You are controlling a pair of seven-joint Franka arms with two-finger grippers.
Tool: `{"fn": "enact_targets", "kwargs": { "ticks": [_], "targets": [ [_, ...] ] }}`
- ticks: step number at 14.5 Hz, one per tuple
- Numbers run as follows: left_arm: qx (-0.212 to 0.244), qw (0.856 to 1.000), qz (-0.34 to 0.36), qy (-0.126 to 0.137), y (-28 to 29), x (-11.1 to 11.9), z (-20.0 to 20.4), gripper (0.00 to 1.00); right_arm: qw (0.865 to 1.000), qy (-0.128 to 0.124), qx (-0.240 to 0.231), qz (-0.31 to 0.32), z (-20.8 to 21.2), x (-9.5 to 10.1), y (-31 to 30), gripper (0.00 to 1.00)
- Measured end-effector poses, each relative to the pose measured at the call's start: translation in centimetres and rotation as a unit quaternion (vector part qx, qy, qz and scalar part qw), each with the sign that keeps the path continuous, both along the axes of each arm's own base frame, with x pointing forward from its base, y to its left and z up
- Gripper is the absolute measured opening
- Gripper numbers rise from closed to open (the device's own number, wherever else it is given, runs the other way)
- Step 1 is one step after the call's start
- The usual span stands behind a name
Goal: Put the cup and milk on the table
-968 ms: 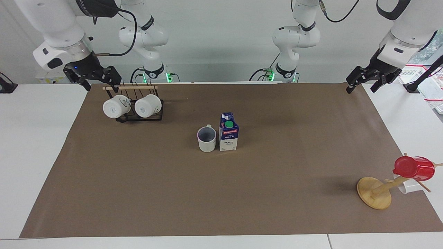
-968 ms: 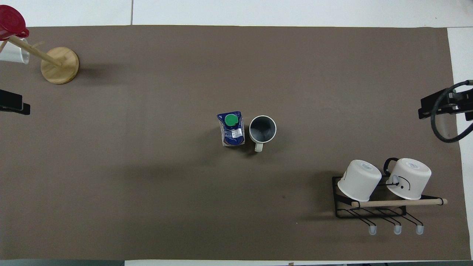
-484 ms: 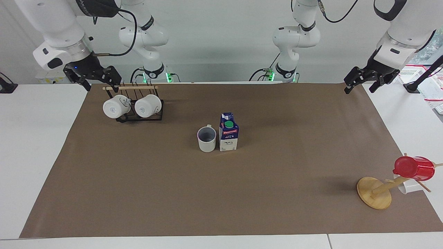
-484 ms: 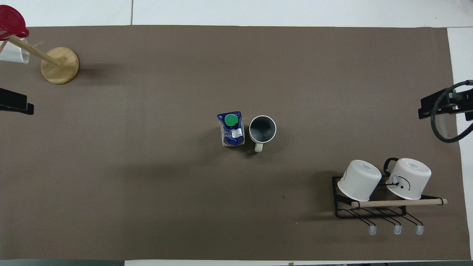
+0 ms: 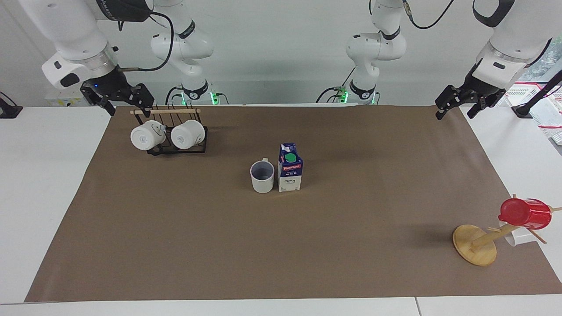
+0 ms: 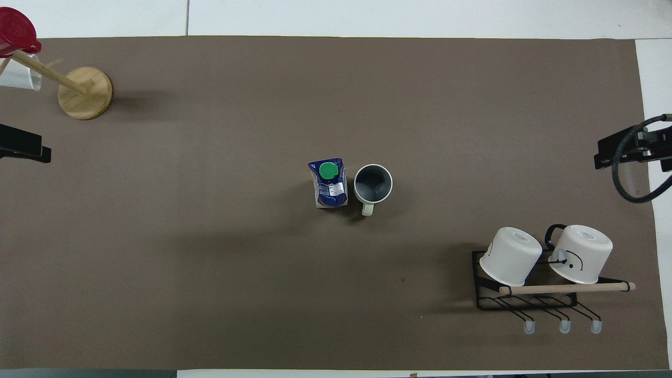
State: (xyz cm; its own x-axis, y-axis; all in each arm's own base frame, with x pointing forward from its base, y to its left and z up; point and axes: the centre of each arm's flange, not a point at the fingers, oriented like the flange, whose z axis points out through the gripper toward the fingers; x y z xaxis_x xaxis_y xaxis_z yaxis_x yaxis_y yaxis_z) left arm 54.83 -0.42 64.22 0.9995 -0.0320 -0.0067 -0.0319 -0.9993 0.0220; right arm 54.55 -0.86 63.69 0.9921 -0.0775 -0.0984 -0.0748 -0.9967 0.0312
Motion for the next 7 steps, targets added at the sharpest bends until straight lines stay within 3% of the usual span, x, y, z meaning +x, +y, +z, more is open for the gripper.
{"fn": "enact_targets", "kwargs": {
  "ticks": [7],
  "targets": [
    [0.000, 1.000, 0.001, 0.001, 0.14, 0.00, -0.08, 1.00, 1.000, 0.000, 0.000, 0.000, 0.00, 0.00, 0.00, 1.00]
  ]
}}
